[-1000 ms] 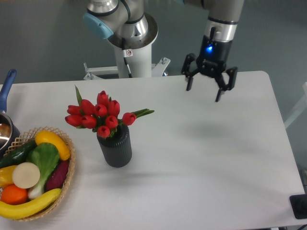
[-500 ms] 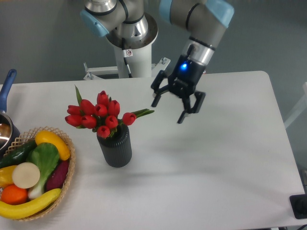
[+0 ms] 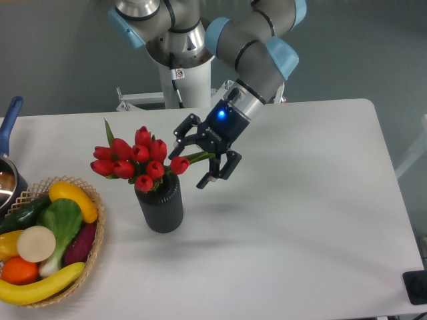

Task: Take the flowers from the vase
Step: 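Close the gripper around the tulip stems just below the blooms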

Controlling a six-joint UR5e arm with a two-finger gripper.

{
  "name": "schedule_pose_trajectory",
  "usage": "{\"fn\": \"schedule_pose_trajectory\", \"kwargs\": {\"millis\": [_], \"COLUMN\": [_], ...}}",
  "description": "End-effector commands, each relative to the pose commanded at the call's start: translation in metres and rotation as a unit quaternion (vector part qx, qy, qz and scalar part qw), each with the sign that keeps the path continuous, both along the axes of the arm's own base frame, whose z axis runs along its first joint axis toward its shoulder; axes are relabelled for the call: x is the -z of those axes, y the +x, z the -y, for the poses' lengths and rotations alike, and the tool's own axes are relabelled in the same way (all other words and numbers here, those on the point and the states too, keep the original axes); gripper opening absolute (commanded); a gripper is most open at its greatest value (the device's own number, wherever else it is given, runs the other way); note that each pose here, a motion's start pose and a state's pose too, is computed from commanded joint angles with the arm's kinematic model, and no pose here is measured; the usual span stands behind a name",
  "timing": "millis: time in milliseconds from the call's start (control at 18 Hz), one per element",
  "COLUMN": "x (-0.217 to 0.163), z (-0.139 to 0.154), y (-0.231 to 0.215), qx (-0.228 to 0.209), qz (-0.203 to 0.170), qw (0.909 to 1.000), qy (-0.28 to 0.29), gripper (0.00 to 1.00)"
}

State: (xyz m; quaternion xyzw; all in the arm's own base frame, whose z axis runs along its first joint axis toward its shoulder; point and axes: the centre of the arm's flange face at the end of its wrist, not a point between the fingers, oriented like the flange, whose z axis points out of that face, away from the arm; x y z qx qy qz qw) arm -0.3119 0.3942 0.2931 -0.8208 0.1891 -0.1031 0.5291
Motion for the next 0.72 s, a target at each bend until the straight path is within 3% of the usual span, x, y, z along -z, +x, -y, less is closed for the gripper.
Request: {"fn": "schedule_pose_trajectory", "kwargs": {"millis": [222, 722], "x": [0.003, -0.002], "z": [0.0, -0.011], "y": [0.011, 0.015], "qx": [0.002, 0.018], "qz": [0.023, 0.012], "qw": [0.9995, 0.9993], "qy": [0.019, 0.032], "gripper": [1.0, 1.0]}}
